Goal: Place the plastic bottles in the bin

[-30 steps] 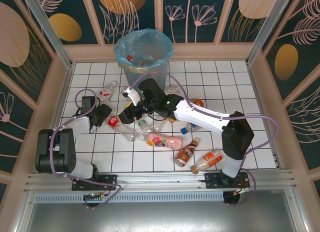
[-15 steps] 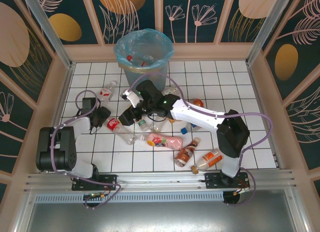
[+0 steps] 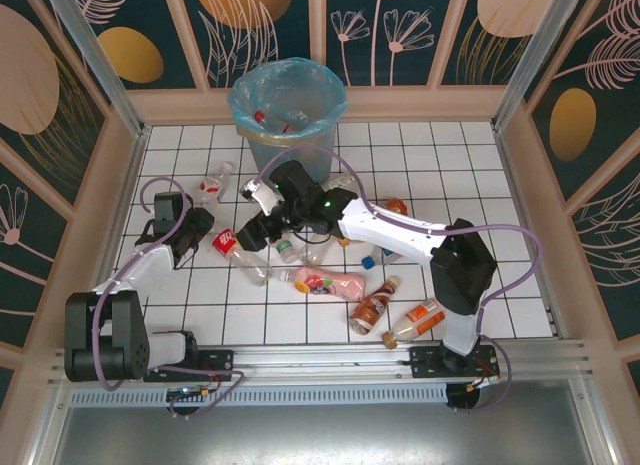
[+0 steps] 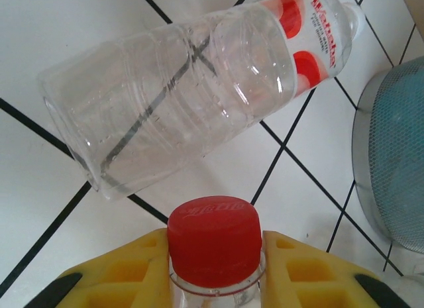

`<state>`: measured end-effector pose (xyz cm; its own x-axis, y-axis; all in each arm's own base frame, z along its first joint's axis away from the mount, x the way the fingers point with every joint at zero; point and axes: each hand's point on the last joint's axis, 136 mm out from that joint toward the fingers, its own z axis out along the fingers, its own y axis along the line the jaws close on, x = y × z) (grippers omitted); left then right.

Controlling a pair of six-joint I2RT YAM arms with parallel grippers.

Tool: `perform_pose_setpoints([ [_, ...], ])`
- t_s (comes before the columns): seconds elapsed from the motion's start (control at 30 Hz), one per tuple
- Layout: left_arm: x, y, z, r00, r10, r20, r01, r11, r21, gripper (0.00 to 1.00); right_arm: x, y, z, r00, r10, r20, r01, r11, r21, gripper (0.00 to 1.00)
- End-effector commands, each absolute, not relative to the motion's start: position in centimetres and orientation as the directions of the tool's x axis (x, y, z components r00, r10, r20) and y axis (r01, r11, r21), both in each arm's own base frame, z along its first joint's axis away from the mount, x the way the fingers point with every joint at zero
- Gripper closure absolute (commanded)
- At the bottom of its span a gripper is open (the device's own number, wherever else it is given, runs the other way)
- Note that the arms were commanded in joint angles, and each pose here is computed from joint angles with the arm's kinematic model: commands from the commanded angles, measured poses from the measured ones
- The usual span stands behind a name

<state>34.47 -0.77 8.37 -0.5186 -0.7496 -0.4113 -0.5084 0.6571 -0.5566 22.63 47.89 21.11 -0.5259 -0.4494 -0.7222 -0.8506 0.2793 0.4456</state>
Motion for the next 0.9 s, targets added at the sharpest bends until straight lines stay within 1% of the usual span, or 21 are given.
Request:
perform_pose_setpoints([
  [0.0, 34.7, -0.9, 10.3, -0.511, -0.744, -0.43, -0.47, 0.661, -0.585, 0.8, 22.7, 48.6, 21.9, -0.522, -0.44, -0.73, -0.853, 0.282, 0.44, 0.31],
  [0.07, 34.9, -0.8, 11.7, -0.498, -0.735, -0.461, -0.45, 0.673, -0.587, 0.88, 22.7, 48.4, 22.3, -0.522, -0.431, -0.736, -0.853, 0.289, 0.435, 0.31],
  [0.17, 34.9, -0.7, 13.5, -0.489, -0.717, -0.497, -0.418, 0.692, -0.588, 0.92, 22.7, 48.2, 22.8, -0.517, -0.411, -0.751, -0.855, 0.29, 0.43, 0.32],
  [0.27, 34.9, -0.6, 16.2, -0.463, -0.703, -0.54, -0.378, 0.707, -0.598, 1.0, 22.9, 47.9, 23.4, -0.515, -0.392, -0.763, -0.855, 0.303, 0.421, 0.33],
  [0.33, 34.9, -0.3, 18.8, -0.424, -0.694, -0.582, -0.341, 0.718, -0.607, 1.0, 23.1, 47.7, 24.4, -0.508, -0.365, -0.78, -0.856, 0.313, 0.411, 0.34],
  [0.4, 35.1, 0.1, 22.6, -0.356, -0.679, -0.642, -0.29, 0.733, -0.615, 1.0, 23.1, 47.4, 26.2, -0.488, -0.327, -0.809, -0.865, 0.304, 0.398, 0.34],
  [0.53, 35.2, 0.9, 30.8, -0.231, -0.62, -0.75, -0.204, 0.785, -0.585, 1.0, 23.1, 46.8, 30.9, -0.424, -0.245, -0.872, -0.894, 0.271, 0.358, 0.34],
  [0.6, 35.2, 1.1, 35.0, -0.179, -0.584, -0.792, -0.162, 0.812, -0.561, 1.0, 23.6, 46.2, 33.5, -0.385, -0.207, -0.899, -0.903, 0.284, 0.321, 0.33],
  [0.67, 35.1, 1.1, 38.7, -0.126, -0.55, -0.826, -0.121, 0.835, -0.537, 1.0, 24.5, 45.2, 35.8, -0.343, -0.165, -0.925, -0.902, 0.333, 0.275, 0.33],
  [0.77, 34.8, 1.2, 44.7, -0.023, -0.496, -0.868, -0.056, 0.868, -0.494, 1.0, 26.2, 42.7, 39.3, -0.259, -0.095, -0.961, -0.87, 0.456, 0.189, 0.32],
  [0.87, 35.3, 0.2, 50.8, 0.07, -0.455, -0.888, 0.058, 0.89, -0.452, 1.0, 27.7, 39.8, 42.1, -0.188, -0.027, -0.982, -0.824, 0.548, 0.143, 0.32],
])
